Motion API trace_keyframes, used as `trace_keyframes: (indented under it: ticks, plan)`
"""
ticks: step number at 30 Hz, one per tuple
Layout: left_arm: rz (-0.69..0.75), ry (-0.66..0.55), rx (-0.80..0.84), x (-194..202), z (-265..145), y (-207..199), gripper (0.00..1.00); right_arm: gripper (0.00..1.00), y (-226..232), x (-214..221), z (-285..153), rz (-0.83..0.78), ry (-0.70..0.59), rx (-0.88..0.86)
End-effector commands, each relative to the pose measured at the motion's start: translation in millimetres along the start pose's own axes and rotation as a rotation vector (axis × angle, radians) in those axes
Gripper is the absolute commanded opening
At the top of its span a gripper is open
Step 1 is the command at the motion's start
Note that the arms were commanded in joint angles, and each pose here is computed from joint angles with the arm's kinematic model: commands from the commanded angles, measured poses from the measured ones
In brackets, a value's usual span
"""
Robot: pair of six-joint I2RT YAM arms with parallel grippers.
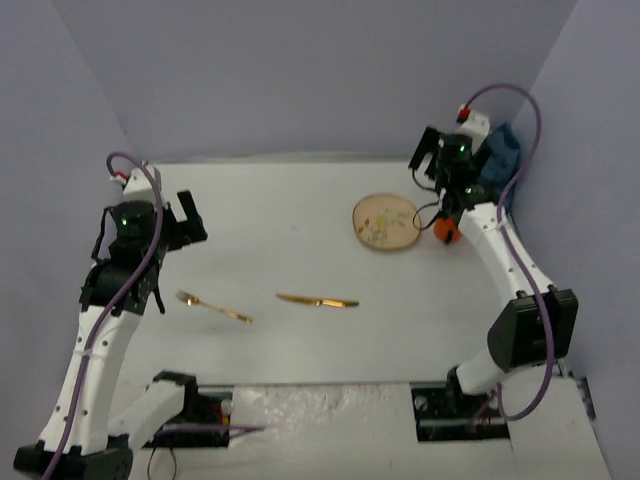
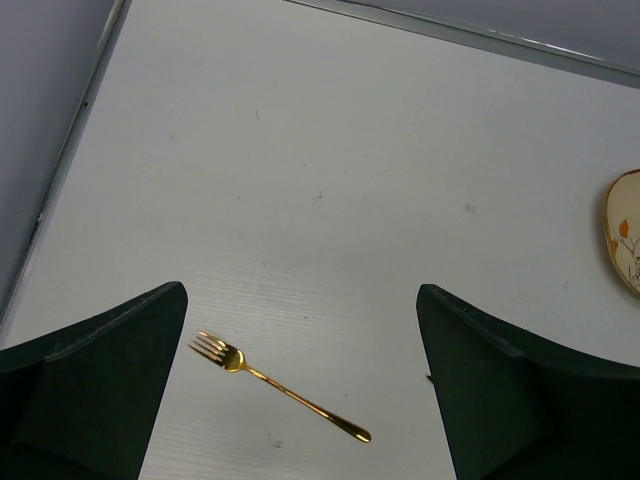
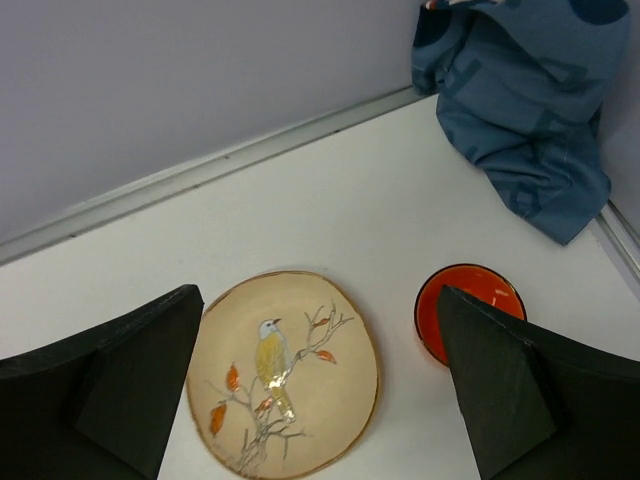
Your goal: Set the dinner table for one person
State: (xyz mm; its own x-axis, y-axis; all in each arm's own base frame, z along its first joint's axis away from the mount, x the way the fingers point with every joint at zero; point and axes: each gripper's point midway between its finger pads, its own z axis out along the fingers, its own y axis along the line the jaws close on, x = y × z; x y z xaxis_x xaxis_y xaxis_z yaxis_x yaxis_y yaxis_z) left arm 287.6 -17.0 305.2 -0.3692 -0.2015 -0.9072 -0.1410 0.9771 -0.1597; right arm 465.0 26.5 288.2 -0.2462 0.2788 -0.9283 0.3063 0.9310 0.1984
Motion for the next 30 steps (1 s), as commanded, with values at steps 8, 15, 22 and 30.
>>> trace_keyframes:
  ticks: [8, 15, 22, 30]
  plan:
    - [0.003, -0.034, 0.065, -7, 39, -12, 0.97, 1.0, -100, 6, 149, -0.105, -0.066, 0.207]
    - [0.013, 0.04, 0.041, 10, 50, -1, 0.97, 1.0, -156, 47, 205, -0.168, -0.036, 0.35]
    - [0.014, 0.077, 0.018, 18, 59, 4, 0.97, 1.0, -198, 78, 242, -0.183, 0.032, 0.382]
    - [0.002, 0.109, 0.058, 24, 65, -2, 0.97, 0.99, -205, 104, 260, -0.181, 0.135, 0.314]
